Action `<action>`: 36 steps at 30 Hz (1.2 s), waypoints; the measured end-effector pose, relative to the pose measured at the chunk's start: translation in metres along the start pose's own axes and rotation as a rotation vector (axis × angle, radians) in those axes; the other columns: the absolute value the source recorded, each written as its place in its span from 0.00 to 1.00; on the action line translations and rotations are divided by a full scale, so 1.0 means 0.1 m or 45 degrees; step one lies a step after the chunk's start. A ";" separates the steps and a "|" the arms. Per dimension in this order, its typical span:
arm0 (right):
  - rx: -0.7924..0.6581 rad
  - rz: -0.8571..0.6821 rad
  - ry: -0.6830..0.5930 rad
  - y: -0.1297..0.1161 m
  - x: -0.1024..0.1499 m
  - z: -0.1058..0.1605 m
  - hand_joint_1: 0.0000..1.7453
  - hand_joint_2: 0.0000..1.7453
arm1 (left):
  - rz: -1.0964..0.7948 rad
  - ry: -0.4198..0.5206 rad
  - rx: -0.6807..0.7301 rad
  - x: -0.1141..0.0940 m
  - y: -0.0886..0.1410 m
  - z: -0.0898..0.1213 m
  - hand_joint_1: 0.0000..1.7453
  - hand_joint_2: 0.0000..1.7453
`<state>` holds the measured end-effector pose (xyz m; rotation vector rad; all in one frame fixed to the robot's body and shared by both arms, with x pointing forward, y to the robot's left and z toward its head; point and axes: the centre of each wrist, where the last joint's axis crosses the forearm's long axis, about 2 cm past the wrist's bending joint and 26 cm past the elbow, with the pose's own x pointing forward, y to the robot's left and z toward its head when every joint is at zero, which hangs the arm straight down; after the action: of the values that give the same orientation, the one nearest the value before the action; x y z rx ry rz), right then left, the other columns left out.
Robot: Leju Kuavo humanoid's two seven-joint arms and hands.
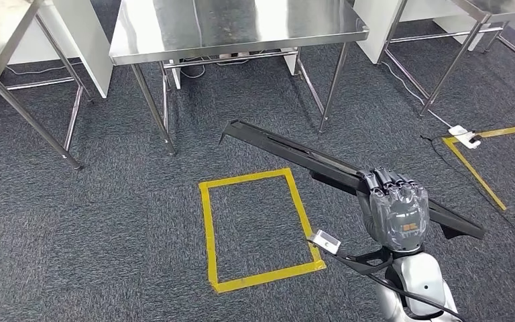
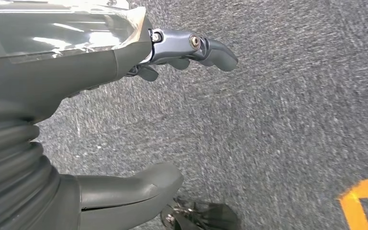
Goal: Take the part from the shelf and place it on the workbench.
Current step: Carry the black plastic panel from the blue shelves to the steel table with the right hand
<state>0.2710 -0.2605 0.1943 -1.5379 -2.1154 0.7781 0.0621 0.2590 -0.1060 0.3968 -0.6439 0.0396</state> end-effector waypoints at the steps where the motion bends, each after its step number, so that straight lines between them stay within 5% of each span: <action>1: 0.001 -0.001 0.000 0.00 0.00 0.00 1.00 1.00 | -0.001 0.000 0.002 0.00 0.00 0.00 0.00 1.00; 36: -0.001 0.000 0.001 0.03 -0.01 -0.02 1.00 1.00 | 0.005 0.021 0.018 0.02 0.00 -0.01 0.00 1.00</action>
<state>0.2744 -0.2601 0.1939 -1.5388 -2.1150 0.7768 0.0639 0.2591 -0.1056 0.4084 -0.6284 0.0507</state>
